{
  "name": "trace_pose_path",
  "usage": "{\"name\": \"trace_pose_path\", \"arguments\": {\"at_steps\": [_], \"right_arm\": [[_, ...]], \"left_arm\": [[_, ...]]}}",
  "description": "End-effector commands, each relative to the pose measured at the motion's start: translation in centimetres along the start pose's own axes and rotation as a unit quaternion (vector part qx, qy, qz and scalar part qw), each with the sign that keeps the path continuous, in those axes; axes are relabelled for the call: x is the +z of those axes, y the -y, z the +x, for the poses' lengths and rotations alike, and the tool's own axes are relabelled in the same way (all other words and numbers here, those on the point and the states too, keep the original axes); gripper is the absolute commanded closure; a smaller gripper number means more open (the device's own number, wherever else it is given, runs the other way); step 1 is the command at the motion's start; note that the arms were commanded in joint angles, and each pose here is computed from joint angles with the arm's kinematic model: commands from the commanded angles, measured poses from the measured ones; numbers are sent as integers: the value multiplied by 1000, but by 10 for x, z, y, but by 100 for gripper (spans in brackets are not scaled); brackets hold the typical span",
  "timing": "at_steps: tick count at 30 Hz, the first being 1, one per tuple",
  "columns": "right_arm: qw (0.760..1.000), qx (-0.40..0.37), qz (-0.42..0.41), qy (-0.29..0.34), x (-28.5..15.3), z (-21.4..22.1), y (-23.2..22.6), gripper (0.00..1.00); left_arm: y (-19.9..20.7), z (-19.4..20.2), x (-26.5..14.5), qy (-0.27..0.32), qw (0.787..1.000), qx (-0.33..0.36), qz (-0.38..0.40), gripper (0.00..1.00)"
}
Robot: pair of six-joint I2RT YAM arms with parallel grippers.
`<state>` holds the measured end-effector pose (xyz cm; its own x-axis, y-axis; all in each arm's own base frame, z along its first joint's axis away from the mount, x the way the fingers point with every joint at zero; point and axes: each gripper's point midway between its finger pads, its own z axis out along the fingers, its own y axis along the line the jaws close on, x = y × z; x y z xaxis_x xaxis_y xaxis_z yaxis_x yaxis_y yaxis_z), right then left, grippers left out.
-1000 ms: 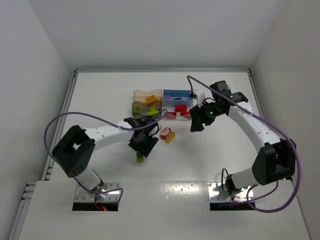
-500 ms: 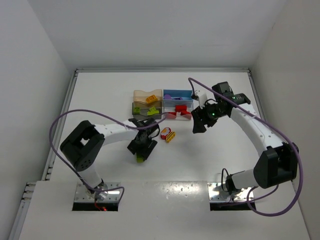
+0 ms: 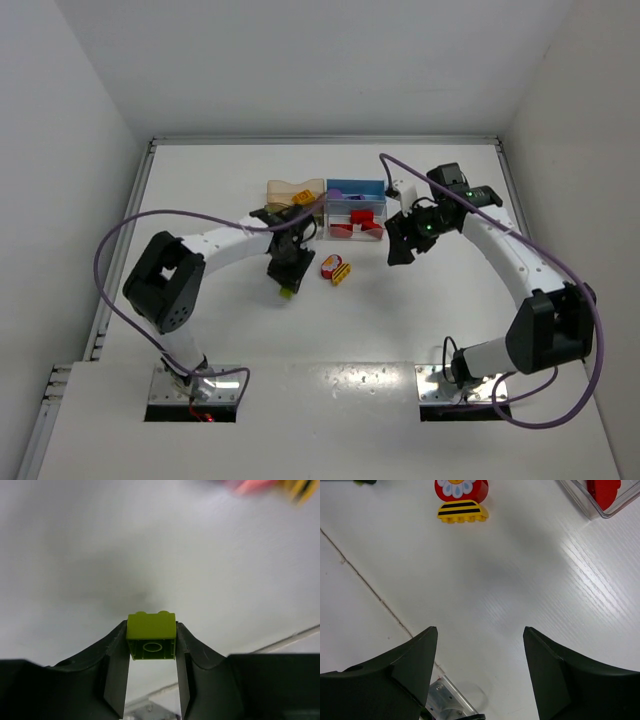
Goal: Sort the legos into containers by color
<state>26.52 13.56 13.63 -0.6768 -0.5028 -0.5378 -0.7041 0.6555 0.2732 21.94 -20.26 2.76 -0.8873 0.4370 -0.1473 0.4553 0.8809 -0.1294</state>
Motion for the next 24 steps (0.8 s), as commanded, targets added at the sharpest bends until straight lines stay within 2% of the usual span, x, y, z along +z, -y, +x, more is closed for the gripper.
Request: {"name": "trace_pose_path", "arguments": {"at_steps": [1,3,6,9,13,19,24], "right_arm": [[999,-19,5,27,-5,-20,5,30],[999,-22,7,32,-4,-26,8,30],[999,-22,11,41,-3,-36,12,30],[998,-22,9,50,-3,-47,16,30],[998,-25,11,55,-2,-60,21,30],[998,-25,16,54,-4,-63,24,30],[998,-25,16,54,-4,-63,24,30]], "left_arm": [[-4,-90,-63,164,986,17,17,100],[-18,-144,-115,267,963,19,-11,100],[-34,-195,-160,351,935,16,-49,100],[-49,-216,-158,355,931,-5,-79,100],[-62,-232,-129,347,934,-33,-80,100],[-73,-238,-100,333,938,-61,-79,100],[-91,-242,-95,333,935,-86,-92,100]]}}
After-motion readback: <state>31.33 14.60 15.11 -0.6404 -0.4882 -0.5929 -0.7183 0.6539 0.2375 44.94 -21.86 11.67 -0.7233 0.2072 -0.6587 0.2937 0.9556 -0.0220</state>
